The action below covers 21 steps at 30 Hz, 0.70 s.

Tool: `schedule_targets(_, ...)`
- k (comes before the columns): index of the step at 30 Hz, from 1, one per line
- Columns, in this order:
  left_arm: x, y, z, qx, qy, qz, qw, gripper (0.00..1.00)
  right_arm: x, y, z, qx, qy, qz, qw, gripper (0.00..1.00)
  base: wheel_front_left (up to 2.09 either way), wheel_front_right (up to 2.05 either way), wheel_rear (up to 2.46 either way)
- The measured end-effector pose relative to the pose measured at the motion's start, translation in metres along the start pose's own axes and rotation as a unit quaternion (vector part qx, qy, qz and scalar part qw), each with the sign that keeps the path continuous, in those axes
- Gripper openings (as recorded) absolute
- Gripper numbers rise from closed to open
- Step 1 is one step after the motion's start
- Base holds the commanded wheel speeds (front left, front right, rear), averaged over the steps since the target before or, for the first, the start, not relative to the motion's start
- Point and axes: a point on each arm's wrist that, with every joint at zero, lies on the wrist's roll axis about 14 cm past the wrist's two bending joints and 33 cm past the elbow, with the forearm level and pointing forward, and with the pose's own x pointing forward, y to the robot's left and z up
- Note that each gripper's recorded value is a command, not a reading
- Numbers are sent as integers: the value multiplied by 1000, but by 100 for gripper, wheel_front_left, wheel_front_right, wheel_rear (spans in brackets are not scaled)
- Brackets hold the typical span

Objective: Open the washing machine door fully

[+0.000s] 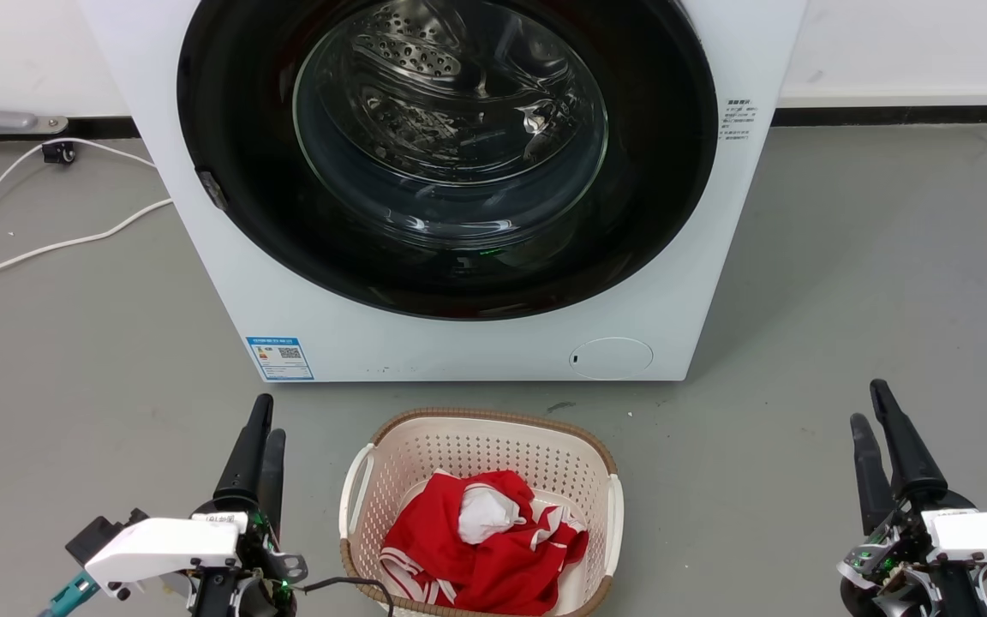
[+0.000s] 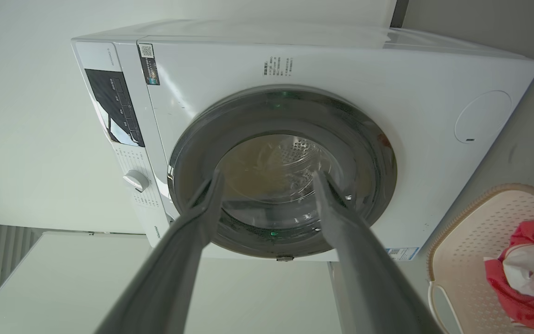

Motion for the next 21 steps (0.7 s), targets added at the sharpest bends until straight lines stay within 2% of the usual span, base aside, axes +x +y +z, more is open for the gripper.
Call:
schedule_targets(6,1,-13,-1,34,-5,-20,999,100,-2,6,3,-41,-9,9,999,100,0,0,0)
schedule_targets(12,3,-32,1,64,-15,-49,997,100,-2,17,0,-111,-9,25,994,100,0,0,0)
schedule_targets(17,2,-41,-1,120,-18,-62,991,100,-3,26,-1,-174,-13,41,984,100,0,0,0)
schedule_targets(21,1,-46,-1,167,-23,-71,983,100,-5,33,-4,-238,-12,51,970,100,0,0,0)
